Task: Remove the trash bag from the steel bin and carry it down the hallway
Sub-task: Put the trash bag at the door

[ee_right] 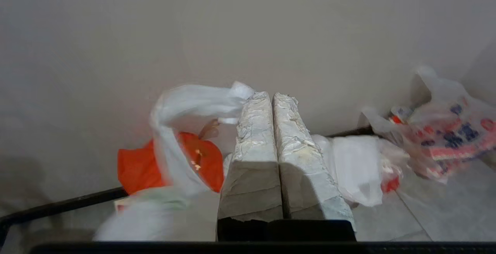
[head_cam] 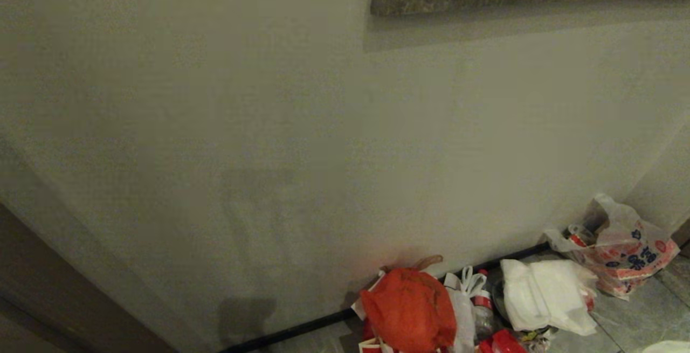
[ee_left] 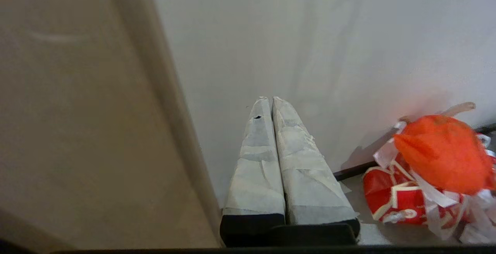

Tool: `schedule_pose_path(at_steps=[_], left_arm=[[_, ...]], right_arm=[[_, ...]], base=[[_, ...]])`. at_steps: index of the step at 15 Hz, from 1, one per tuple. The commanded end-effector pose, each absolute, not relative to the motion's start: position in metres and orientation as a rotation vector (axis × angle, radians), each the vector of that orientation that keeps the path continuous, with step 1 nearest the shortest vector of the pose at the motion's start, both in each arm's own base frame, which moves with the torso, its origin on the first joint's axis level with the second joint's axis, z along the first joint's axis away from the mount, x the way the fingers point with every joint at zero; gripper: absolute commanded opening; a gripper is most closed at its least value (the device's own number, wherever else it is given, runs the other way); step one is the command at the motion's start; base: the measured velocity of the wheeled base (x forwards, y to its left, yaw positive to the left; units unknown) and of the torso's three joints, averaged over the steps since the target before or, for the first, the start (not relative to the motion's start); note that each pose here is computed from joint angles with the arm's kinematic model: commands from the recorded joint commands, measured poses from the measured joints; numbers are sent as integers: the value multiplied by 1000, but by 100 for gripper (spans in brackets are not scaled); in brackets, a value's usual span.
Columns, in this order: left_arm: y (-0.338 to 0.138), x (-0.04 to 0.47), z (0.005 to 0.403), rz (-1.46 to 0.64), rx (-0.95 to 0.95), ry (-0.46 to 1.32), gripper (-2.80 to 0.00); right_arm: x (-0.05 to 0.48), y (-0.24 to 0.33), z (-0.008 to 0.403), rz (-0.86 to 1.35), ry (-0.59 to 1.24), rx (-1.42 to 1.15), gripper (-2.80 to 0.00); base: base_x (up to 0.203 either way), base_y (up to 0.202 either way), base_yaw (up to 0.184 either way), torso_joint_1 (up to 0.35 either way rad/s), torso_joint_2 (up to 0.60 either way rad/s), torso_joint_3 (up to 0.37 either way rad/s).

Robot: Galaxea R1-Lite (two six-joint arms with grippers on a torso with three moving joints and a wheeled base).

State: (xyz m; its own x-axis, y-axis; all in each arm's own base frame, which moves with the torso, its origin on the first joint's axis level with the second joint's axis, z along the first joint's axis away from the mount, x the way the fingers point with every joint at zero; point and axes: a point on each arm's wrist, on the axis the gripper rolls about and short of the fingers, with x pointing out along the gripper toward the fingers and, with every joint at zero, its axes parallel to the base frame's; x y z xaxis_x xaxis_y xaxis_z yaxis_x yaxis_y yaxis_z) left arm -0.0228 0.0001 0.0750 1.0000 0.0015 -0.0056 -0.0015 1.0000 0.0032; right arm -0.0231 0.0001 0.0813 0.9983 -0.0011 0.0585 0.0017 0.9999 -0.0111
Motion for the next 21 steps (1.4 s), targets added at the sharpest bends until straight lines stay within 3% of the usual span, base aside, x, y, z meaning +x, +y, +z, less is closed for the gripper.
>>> schedule_pose_path(at_steps=[1, 21], left_arm=[[0, -23, 75, 2, 3, 7, -280], [0, -23, 75, 2, 5, 8, -280]], right_arm=[[-21, 0, 75, 0, -35, -12, -280], [-21, 0, 74, 0, -34, -3, -280]], base=[[0, 0, 0, 0, 0, 0], [0, 0, 0, 0, 0, 0]])
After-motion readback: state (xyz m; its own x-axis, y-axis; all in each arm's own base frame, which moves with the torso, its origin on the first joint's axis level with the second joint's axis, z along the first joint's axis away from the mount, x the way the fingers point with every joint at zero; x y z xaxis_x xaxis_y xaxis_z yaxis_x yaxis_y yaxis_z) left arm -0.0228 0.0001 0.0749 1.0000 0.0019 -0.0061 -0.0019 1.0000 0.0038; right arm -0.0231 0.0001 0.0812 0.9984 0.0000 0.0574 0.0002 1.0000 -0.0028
